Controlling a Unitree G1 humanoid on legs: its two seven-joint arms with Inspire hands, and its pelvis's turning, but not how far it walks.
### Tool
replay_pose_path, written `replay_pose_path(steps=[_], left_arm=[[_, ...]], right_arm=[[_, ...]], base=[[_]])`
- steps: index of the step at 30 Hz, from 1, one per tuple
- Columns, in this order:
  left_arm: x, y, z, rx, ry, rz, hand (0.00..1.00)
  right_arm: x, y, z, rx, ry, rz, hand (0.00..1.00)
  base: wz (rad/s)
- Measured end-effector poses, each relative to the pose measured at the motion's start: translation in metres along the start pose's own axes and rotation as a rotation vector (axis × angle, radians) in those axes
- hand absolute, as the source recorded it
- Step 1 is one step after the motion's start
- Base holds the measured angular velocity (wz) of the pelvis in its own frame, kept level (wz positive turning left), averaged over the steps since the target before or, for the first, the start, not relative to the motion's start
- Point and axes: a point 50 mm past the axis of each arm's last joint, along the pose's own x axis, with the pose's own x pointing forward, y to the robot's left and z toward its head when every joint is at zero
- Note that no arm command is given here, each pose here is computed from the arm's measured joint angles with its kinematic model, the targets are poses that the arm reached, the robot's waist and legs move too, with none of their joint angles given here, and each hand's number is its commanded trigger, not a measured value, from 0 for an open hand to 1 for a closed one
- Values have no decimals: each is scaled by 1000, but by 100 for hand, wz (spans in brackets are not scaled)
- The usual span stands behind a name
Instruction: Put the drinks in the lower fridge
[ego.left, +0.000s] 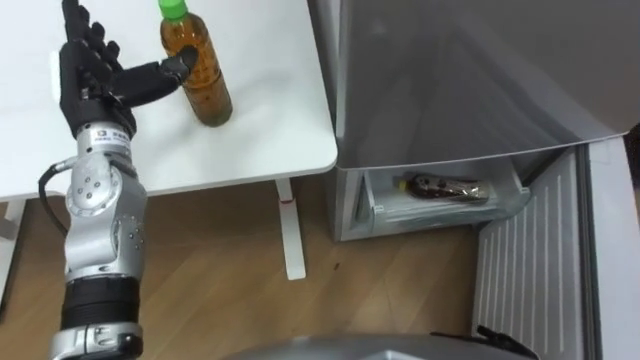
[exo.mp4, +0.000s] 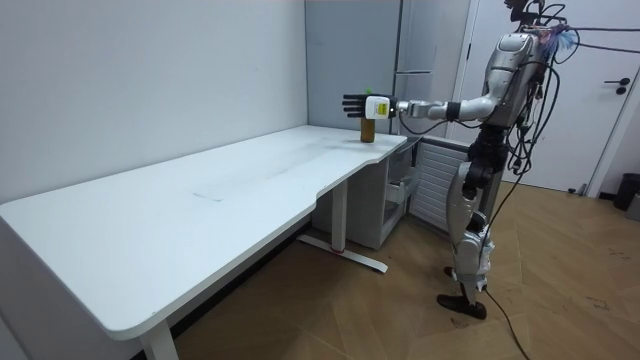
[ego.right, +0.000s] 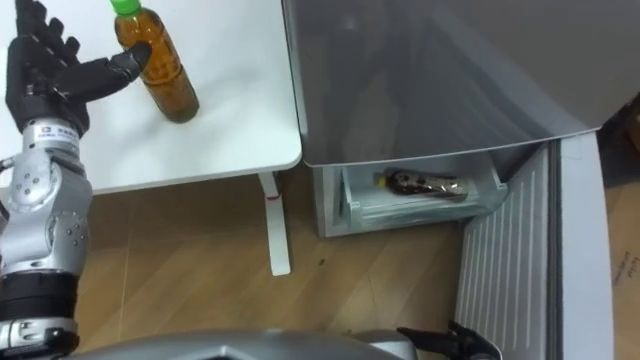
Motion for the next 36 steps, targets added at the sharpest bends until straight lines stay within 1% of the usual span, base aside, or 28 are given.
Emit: replay_pose_path(steps=[4,10,12,17,22,25,31,36], left_arm=[[0,2,-8,-12,53,13,0],[2,6,-12,-3,102,16,0],[3,7,-12,-3,112,13,0],[13,4,-14,1,145,11,0],[19,5,-6,24,137,-15,0],[20,6,-5,27,135,-20,0],[25,7,1,20,144,-40,0],[27,12,2,-8,167,-47,0]], right_arm=[[0,-1,-1,6,11,-4,0],[-1,-5,-6,-2,43,-18,0],[-2,-8,-8,-33,64,-25,0],[-3,-14,-11,-146,114,-41,0],[-4,-16,-14,-208,148,-53,0],[-5,-17,-18,-213,177,-59,0],[-7,-20,-24,-285,237,-59,0],[-6,-20,-24,-284,255,-55,0]], base=[[-2],[0],[0],[-4],[-6],[0],[-4],[-9]])
